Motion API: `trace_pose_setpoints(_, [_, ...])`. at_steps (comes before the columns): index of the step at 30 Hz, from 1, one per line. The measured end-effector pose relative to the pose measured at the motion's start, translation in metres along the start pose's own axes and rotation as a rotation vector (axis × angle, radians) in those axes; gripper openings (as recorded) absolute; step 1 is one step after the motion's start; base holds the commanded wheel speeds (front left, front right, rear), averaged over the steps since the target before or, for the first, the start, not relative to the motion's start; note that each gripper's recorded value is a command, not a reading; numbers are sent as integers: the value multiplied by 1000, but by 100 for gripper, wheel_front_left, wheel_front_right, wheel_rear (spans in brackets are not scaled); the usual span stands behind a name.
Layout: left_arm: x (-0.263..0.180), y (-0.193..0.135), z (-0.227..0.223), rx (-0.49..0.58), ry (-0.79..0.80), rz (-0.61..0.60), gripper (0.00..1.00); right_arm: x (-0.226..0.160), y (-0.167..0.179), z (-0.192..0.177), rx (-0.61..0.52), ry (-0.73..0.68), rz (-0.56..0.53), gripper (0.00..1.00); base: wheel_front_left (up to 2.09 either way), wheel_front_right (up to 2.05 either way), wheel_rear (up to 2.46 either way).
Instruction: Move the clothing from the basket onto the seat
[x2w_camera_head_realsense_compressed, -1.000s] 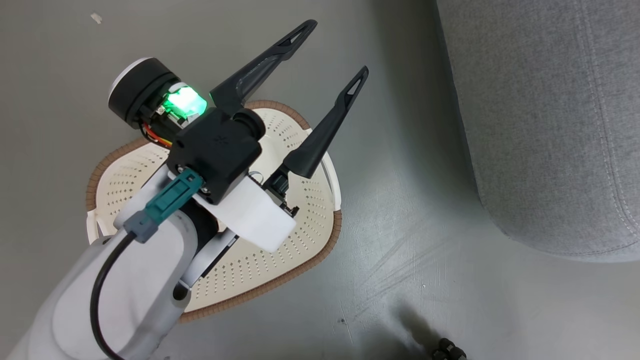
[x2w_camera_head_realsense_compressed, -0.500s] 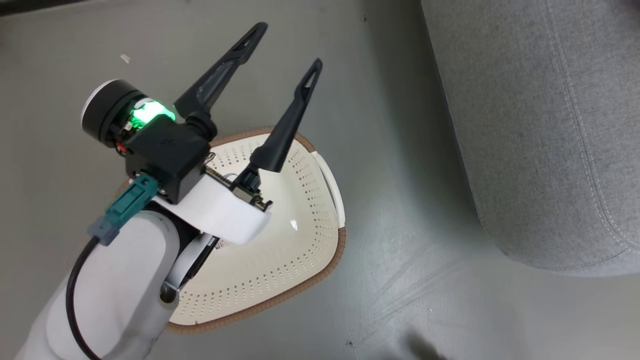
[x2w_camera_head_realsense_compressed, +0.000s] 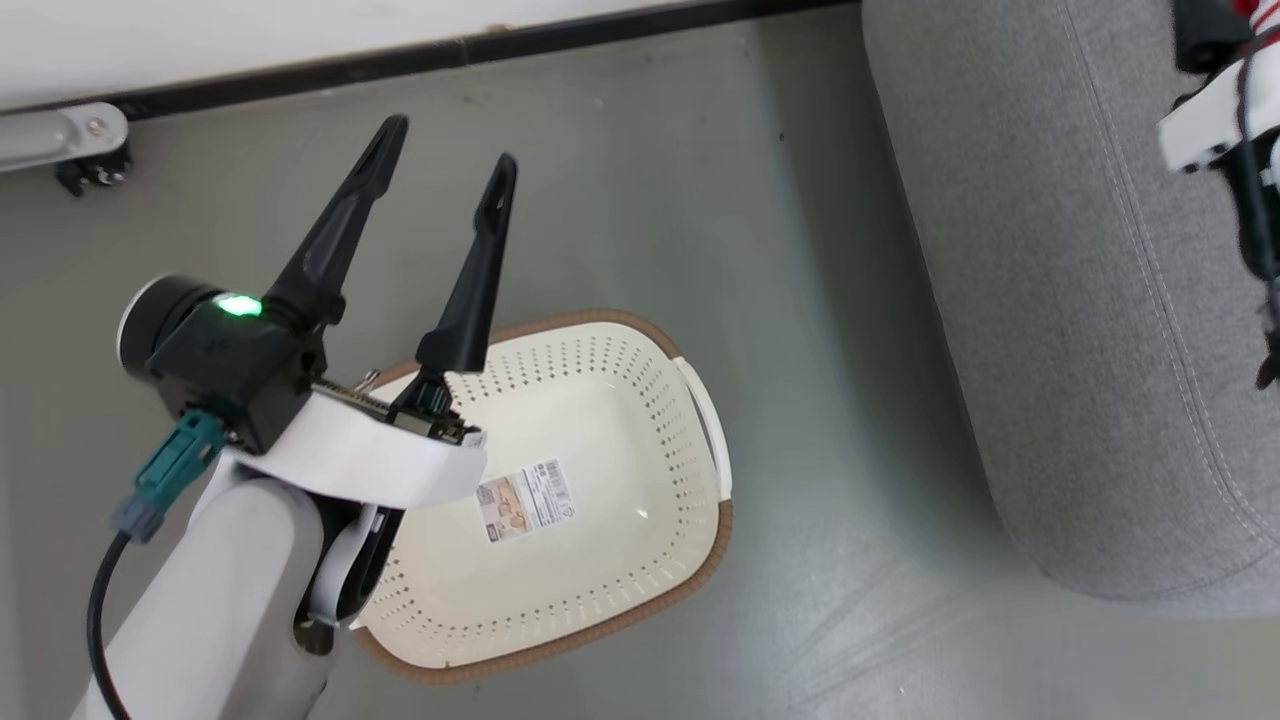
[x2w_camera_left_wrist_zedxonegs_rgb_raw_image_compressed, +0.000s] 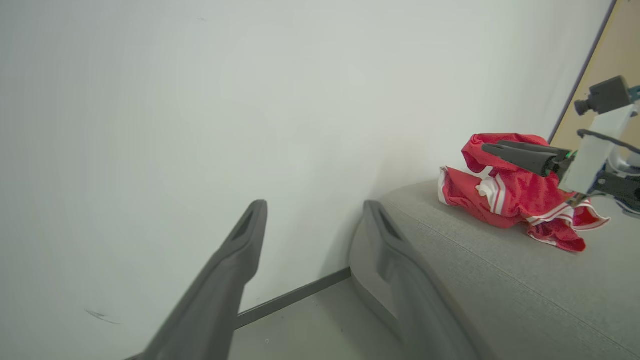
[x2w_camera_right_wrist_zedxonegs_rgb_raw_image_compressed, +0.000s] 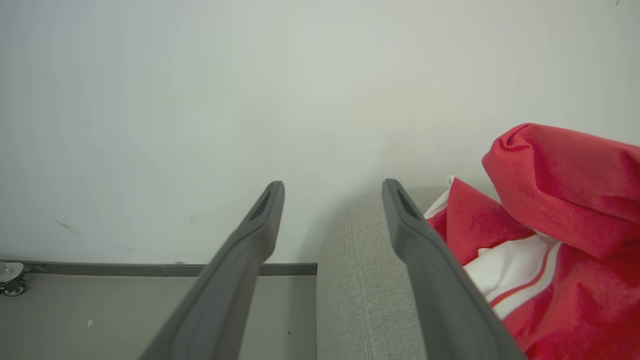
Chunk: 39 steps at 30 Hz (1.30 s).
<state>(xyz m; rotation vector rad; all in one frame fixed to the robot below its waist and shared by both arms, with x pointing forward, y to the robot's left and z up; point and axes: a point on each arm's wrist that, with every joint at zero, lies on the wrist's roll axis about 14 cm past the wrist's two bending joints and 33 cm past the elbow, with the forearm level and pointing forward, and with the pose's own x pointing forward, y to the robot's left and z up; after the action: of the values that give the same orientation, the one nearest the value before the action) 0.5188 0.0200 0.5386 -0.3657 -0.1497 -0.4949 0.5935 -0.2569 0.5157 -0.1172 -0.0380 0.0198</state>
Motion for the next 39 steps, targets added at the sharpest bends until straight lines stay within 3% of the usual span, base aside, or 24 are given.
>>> trace_pose_setpoints(6, [-24,21,19,31,-38,96,100,-5,37,23,13,-63,88,100,0,0,0])
trace_pose_setpoints(18, [-80,54,45,87,-56,265,100,-28,77,67,52,-173,174,100,0,0,0])
trace_pose_setpoints(39, [-174,72,77,126,-74,449,100,-105,111,99,102,-275,247,100,0,0,0])
